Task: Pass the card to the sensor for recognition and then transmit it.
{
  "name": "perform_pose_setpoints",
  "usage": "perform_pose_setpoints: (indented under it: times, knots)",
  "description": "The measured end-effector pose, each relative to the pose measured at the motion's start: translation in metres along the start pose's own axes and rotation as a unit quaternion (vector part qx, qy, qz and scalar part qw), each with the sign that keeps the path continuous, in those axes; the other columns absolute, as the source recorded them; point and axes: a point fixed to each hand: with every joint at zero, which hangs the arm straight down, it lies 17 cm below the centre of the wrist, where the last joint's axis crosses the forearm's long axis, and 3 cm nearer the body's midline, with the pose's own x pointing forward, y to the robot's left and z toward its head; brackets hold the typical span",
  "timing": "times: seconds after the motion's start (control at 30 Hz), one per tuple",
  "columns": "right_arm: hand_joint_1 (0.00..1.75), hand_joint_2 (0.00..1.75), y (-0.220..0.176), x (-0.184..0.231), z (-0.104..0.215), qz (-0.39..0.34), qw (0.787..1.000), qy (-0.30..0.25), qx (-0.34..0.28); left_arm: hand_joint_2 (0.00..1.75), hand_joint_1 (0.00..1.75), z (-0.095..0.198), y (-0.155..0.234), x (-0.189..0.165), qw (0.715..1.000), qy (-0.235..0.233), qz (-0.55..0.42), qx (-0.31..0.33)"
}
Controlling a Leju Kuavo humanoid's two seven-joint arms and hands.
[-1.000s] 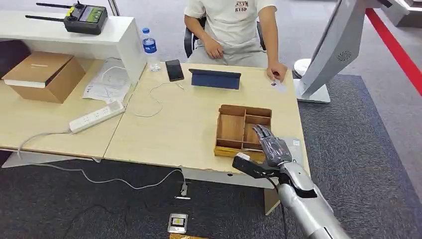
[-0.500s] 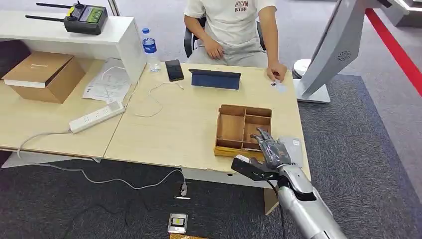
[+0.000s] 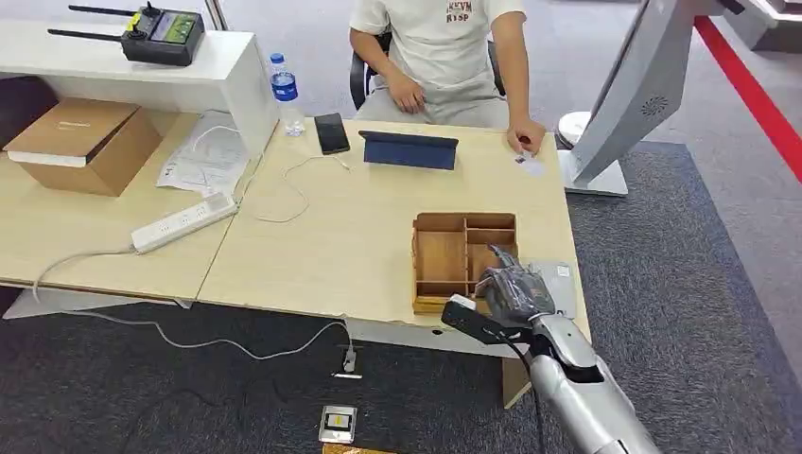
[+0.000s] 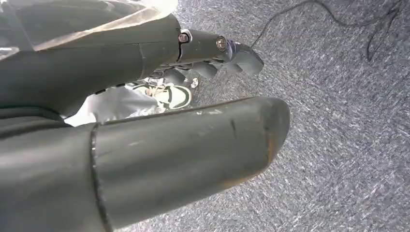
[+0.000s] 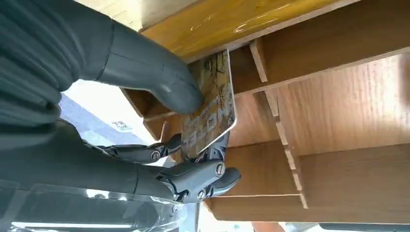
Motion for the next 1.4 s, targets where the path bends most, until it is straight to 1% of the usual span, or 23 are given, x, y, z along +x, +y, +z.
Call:
perform_pose_setpoints:
  times: [0.37,0.53,0.63,0.8,1.0,1.13,1.23,1.4]
  knots:
    - [1.75,1.75,-0.004,0.004,0.002,-0.003,1.0,-0.002,-0.01,0.0,0.0,0.0,0.0,0.002,1.0,-0.008,-0.007,0.001]
    - [1.75,1.75,-0.025,0.012,-0.002,-0.004,0.999,-0.011,-0.035,0.0,0.0,0.0,0.0,0.003,1.0,-0.01,-0.008,0.0]
    - [1.75,1.75,-0.056,0.015,-0.007,-0.002,0.998,-0.017,-0.056,0.0,0.0,0.0,0.0,0.003,1.0,-0.011,-0.008,0.0]
    - [1.75,1.75,-0.139,0.016,-0.015,0.01,0.993,-0.026,-0.117,0.0,0.0,0.0,-0.001,0.003,1.0,-0.012,-0.008,-0.001]
    - [1.75,1.75,-0.23,0.027,-0.018,0.031,0.981,-0.047,-0.183,0.0,0.0,0.0,-0.001,0.004,1.0,-0.016,-0.009,-0.001]
    - [1.75,1.75,-0.266,0.034,-0.019,0.036,0.975,-0.065,-0.209,0.0,0.0,0.0,-0.001,0.006,1.0,-0.022,-0.011,-0.001]
    - [1.75,1.75,-0.286,0.033,-0.026,0.05,0.972,-0.075,-0.217,0.0,0.0,0.001,-0.001,0.008,0.999,-0.029,-0.017,-0.002]
    - [1.75,1.75,-0.322,0.02,-0.046,0.079,0.97,-0.063,-0.221,0.0,0.0,0.0,0.001,0.009,0.999,-0.037,-0.026,-0.001]
